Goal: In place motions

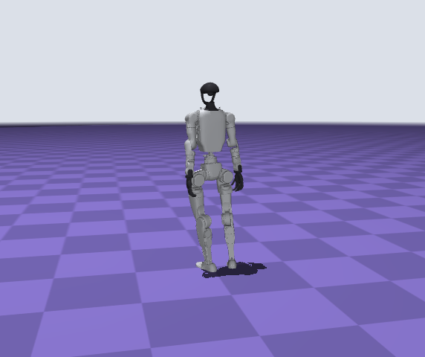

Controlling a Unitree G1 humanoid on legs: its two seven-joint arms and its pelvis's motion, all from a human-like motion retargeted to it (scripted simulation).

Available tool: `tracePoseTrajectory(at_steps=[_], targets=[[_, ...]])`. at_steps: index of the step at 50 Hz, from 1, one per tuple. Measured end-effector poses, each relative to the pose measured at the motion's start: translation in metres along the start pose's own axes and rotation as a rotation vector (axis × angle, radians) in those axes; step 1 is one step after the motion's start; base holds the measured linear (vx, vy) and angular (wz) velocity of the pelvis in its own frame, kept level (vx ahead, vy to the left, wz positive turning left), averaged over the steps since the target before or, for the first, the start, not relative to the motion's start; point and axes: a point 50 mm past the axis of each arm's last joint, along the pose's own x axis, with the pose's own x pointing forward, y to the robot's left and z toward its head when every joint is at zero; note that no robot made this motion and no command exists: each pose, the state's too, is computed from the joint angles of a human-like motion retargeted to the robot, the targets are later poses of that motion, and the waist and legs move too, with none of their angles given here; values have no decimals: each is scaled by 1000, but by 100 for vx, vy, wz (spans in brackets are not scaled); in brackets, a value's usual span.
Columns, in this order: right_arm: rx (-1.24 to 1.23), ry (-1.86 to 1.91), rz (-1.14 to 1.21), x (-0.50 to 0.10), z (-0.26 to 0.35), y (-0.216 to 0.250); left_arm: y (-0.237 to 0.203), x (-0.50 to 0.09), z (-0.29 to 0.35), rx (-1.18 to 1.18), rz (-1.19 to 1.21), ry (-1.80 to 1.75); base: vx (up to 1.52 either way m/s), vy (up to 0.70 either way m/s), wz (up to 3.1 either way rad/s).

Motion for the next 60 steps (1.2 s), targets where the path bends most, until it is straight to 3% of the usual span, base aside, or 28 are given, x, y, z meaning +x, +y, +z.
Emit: tracePoseTrajectory(at_steps=[60], targets=[[6,9,-4,0,-4,-2,-4,0,3,-25,-17,-10,0,0,0]])
